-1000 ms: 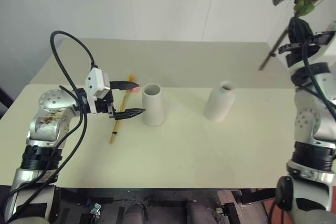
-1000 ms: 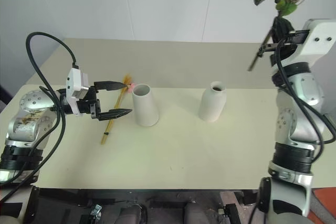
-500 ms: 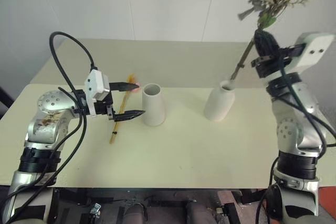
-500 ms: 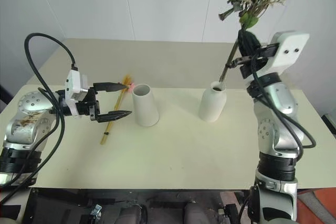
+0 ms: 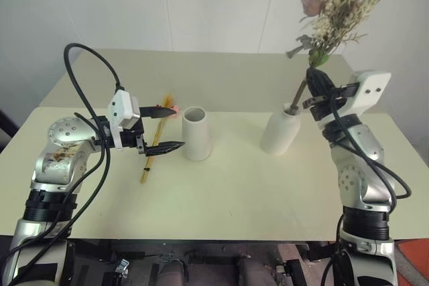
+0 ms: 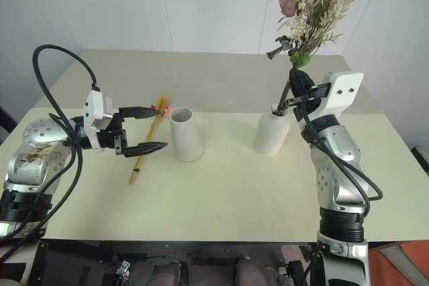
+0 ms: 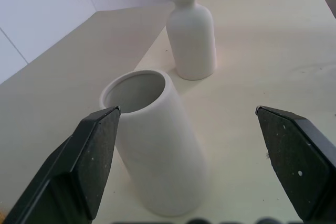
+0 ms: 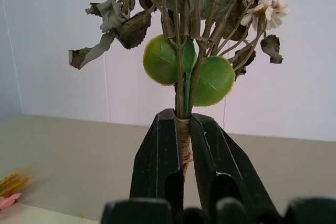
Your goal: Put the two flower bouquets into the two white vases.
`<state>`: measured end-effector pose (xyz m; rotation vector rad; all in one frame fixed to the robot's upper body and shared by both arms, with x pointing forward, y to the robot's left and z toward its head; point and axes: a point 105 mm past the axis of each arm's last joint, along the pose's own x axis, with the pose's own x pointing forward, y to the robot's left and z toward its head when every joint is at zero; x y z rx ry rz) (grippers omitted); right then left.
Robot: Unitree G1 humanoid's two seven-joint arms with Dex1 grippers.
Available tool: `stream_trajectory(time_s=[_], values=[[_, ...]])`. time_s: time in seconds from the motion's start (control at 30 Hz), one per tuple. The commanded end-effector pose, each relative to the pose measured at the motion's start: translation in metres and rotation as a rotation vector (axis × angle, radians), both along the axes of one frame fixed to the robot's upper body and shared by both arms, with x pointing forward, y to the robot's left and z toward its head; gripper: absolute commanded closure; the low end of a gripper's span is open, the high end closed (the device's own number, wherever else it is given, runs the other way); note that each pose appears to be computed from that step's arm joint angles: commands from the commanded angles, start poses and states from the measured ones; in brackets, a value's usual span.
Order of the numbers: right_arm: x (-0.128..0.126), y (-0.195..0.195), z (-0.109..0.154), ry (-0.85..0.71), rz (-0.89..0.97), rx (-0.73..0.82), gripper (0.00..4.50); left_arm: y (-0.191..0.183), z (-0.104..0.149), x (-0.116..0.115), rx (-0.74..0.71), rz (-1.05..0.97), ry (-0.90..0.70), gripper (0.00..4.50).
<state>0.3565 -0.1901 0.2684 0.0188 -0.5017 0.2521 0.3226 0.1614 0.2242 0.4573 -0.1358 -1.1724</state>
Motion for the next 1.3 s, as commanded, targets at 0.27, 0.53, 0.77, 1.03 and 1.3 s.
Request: stream_trajectory(time_s=[0.27,0.53,0.77,1.03,1.3], values=[[-0.024,0.012,-0.009,-0.032,0.086,-0.113,1.55,0.004,0.018,-0.003,-0.017,0.008,-0.061,0.0],[-0.047,0.005,-0.029,0.055,0.138,-0.252,0.02,0.026,0.057,0.04,-0.225,0.418,-0.161,0.0],[-0.056,-0.019,-0.038,0.224,0.118,-0.416,0.02,0.058,0.062,0.076,-0.217,0.865,0.003,0.0],[-0.067,-0.029,-0.038,0.373,0.162,-0.594,0.02,0.069,0.015,0.103,0.015,1.106,0.396,0.0],[-0.088,-0.022,-0.012,0.36,0.245,-0.637,0.02,0.065,-0.036,0.101,0.162,1.112,0.619,0.0]])
